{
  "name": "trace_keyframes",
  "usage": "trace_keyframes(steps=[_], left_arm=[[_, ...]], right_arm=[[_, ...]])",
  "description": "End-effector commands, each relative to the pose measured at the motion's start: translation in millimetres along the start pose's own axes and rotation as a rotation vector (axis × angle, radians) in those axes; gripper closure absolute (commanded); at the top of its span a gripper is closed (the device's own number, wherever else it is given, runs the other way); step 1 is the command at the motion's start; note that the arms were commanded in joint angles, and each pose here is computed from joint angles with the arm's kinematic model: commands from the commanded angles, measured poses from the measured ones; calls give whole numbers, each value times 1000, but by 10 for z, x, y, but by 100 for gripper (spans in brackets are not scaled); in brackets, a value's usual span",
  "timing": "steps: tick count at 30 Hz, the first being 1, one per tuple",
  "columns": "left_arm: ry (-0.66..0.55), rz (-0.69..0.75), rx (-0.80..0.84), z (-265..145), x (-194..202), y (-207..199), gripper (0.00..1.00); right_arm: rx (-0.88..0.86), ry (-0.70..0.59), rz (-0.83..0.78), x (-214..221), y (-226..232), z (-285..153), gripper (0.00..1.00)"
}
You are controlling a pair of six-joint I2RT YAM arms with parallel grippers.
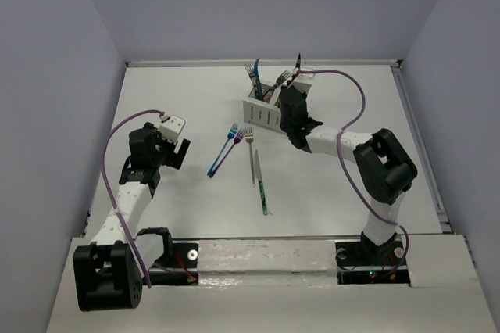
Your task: Sort the eating utensils into containers
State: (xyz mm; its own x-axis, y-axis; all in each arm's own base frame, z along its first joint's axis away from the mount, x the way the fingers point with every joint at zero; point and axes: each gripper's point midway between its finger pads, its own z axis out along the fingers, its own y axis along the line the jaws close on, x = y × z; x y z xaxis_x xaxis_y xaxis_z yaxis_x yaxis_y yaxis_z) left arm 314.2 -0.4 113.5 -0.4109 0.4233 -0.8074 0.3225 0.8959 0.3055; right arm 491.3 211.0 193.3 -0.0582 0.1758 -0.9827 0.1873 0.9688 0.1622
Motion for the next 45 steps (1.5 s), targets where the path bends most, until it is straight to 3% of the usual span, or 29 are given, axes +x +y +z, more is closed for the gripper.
trace_keyframes(steps=[1, 3, 7, 11, 16, 18, 19, 21, 22, 33, 45], left_arm=[[-50, 8, -32, -6, -163, 100, 1], [-51, 10, -30, -5, -161, 97, 1], [-55, 12, -29, -14, -168, 93, 1], [-64, 15, -30, -34, -182, 91, 1], [-69, 16, -31, -46, -185, 87, 1], [-72, 16, -32, -50, -189, 88, 1], [-74, 17, -35, -55, -194, 93, 1], [-75, 17, -36, -57, -195, 93, 1], [-78, 16, -37, -64, -199, 93, 1], [-72, 15, -39, -51, -191, 100, 1], [-73, 14, -40, -53, -194, 101, 1]], right_arm=[[-19, 1, 56, -37, 19, -25, 82], [-44, 4, 45, -127, 29, -78, 61], [-73, -24, 20, -418, 58, -252, 46], [-60, -99, 12, -997, -17, -532, 41], [-188, -51, -6, -1234, 238, -993, 41], [-357, 91, -60, -953, 566, -1273, 41], [-434, 264, -88, -624, 696, -1433, 39], [-446, 459, -117, -225, 715, -1564, 39], [-416, 705, -230, 471, 653, -1853, 39], [-368, 1031, -342, 1416, 473, -2614, 41], [-280, 1139, -431, 1973, 212, -2708, 50]])
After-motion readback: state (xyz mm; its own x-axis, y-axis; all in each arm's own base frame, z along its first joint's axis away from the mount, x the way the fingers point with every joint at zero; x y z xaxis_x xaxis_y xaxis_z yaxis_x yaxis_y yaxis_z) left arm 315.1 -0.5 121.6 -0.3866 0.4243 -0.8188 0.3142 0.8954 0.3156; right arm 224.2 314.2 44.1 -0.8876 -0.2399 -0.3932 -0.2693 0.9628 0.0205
